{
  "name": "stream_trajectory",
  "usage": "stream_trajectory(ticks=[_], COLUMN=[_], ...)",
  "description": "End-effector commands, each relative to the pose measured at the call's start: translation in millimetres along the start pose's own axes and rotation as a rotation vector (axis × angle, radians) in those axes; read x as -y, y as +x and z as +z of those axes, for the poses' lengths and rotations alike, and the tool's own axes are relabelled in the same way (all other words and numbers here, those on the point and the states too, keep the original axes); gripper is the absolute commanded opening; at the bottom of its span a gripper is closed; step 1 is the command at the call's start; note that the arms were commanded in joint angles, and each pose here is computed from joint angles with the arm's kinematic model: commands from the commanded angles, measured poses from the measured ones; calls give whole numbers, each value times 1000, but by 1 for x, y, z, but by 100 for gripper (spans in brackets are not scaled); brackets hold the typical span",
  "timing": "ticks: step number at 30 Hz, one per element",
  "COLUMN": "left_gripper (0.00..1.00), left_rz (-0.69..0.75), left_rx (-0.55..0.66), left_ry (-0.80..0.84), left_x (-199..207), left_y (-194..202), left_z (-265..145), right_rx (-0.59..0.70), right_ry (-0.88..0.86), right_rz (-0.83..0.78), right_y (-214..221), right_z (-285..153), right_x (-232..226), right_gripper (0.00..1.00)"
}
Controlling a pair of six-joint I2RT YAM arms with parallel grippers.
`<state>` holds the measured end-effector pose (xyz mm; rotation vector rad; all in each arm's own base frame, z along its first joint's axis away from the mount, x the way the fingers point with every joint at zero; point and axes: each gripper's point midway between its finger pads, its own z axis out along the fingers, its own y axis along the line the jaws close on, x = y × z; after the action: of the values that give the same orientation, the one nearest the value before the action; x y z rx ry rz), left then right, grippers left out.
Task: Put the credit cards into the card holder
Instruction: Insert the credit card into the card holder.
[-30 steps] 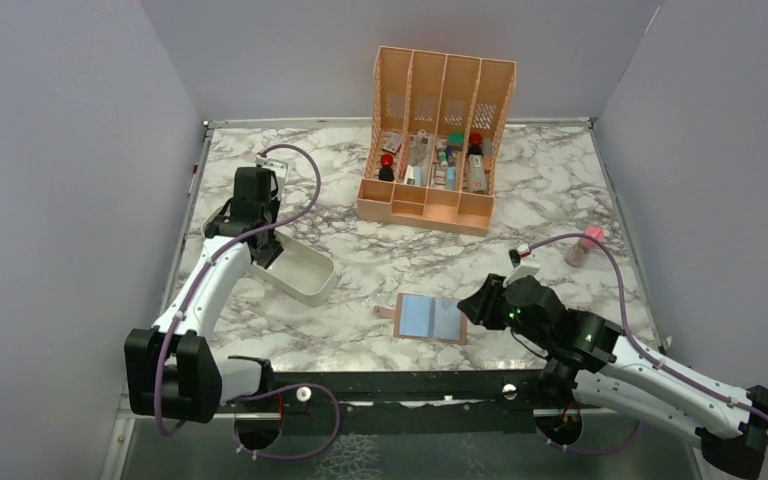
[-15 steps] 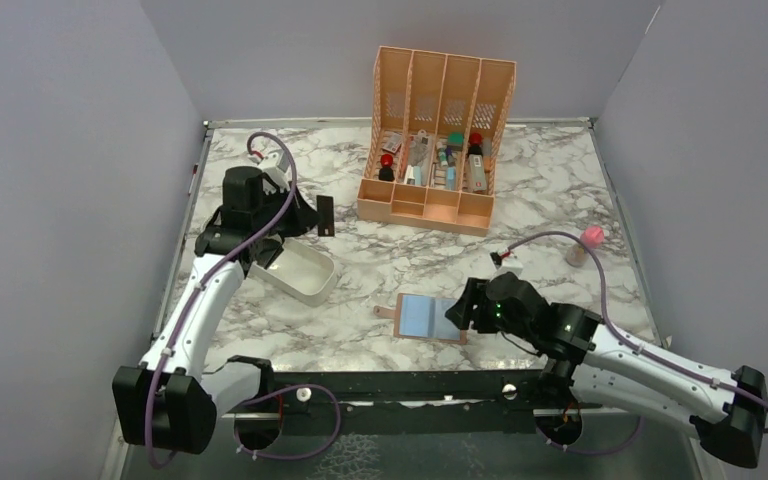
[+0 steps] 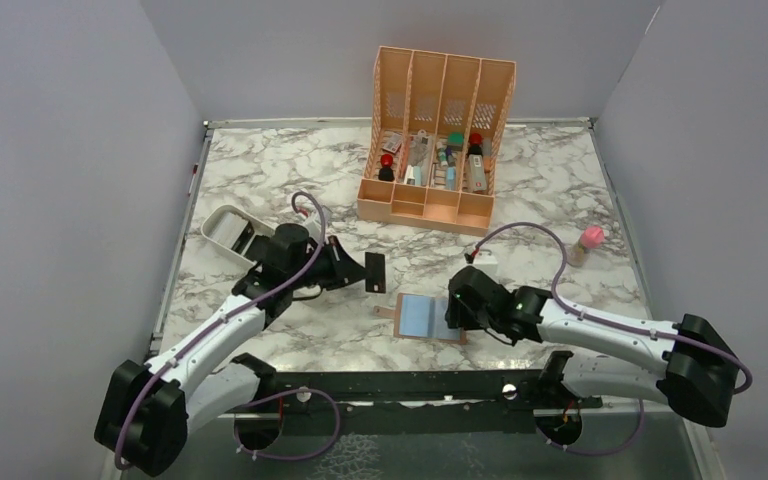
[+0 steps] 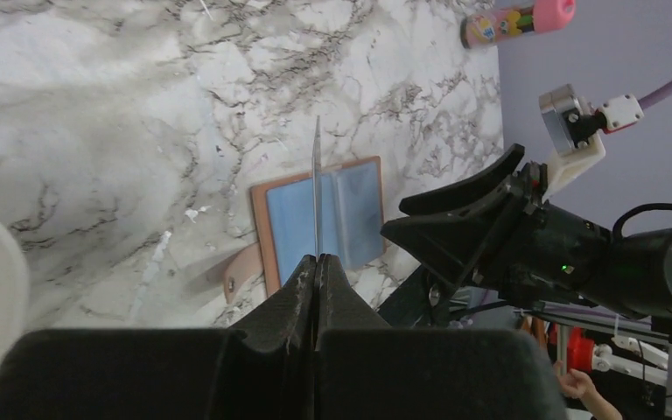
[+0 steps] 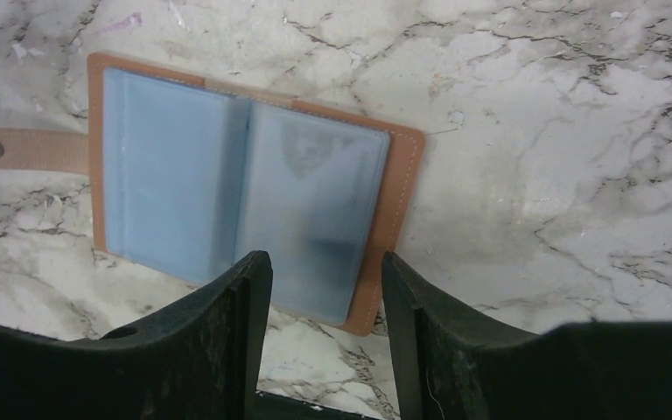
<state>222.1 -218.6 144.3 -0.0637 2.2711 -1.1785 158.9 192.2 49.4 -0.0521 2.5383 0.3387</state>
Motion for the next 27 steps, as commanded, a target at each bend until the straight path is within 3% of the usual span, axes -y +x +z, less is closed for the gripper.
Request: stream_trajectory(ticks=[1,13,27], left_gripper=[0,0,0], left_rz=[-46,-4,-4], left_rx=[106,-33,-145], left_ry=[98,113,63], left_x=[28,43,32], left_y=[-4,57,100], left_z=[11,64,107], right_rx=[53,-24,-42], right_ry=[85,40,21], right_rz=[-8,116,151], right_y=[-17,-17,-8], right_z=[5,27,30], right_x=[11,32,37], right_gripper=[51,39,36])
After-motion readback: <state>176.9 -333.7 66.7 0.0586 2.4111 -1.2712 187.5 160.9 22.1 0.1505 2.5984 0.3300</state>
